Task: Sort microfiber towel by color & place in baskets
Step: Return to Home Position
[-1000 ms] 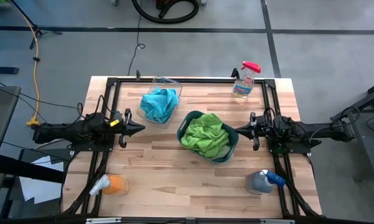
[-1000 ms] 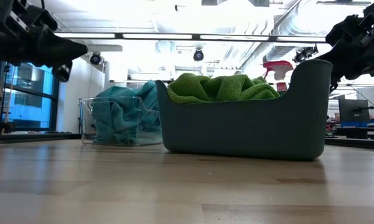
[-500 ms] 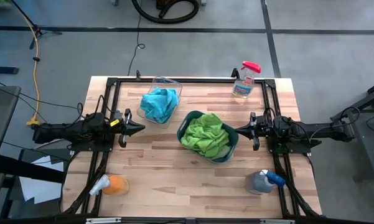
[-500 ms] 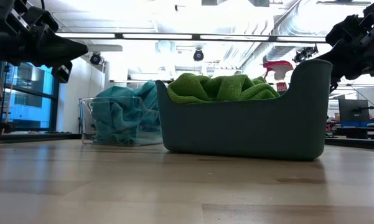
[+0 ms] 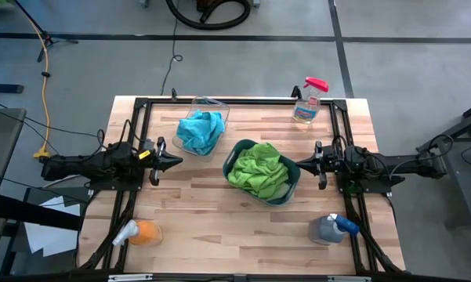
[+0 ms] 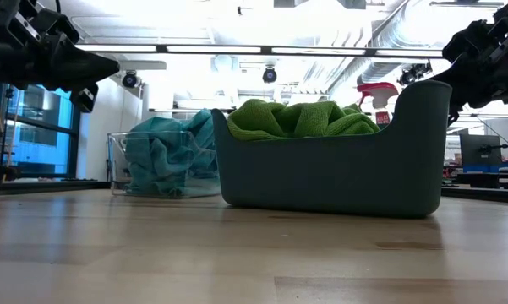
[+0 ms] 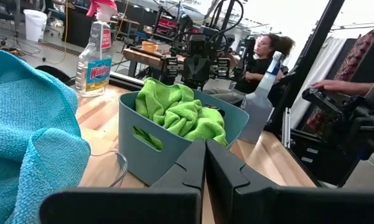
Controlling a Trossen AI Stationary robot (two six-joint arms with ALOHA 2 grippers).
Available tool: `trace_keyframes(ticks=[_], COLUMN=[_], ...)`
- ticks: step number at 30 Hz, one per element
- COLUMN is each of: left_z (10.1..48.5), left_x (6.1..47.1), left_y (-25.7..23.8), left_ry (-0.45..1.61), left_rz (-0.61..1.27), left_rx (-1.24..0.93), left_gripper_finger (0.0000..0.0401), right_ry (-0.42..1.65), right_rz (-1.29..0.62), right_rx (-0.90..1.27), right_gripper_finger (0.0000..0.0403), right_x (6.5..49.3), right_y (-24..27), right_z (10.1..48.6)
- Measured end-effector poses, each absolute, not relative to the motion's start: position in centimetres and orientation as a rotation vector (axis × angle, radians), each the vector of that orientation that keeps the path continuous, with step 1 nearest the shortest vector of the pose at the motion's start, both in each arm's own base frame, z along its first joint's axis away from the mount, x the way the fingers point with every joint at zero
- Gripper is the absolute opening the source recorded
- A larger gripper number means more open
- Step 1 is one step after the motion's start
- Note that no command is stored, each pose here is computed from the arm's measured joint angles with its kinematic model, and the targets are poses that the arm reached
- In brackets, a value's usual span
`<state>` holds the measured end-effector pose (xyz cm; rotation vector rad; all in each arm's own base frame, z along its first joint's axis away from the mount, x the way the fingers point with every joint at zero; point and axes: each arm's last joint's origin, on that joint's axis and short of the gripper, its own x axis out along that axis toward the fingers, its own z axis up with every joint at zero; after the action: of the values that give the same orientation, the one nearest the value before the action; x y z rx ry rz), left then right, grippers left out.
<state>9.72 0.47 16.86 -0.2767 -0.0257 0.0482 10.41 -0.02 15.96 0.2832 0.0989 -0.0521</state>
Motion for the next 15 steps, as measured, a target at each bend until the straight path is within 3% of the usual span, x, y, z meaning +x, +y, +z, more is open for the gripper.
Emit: trace_keyframes(ticks=[5,15], left_z=[16.9,16.8], left_x=[9.7,9.8], left_y=[0.5,0.5], left_ry=[-0.026,-0.016], left_rz=[0.048,0.054], left_rx=[-0.277,-0.277], left_gripper_finger=[0.0,0.0], right_ry=[-0.008,-0.013], right_rz=[-0.029,-0.014], right_rx=[0.273,-0.138], right_gripper_finger=[0.0,0.0], right_x=[9.7,9.7], right_y=[0.0,0.0], right_z=[16.8,16.9])
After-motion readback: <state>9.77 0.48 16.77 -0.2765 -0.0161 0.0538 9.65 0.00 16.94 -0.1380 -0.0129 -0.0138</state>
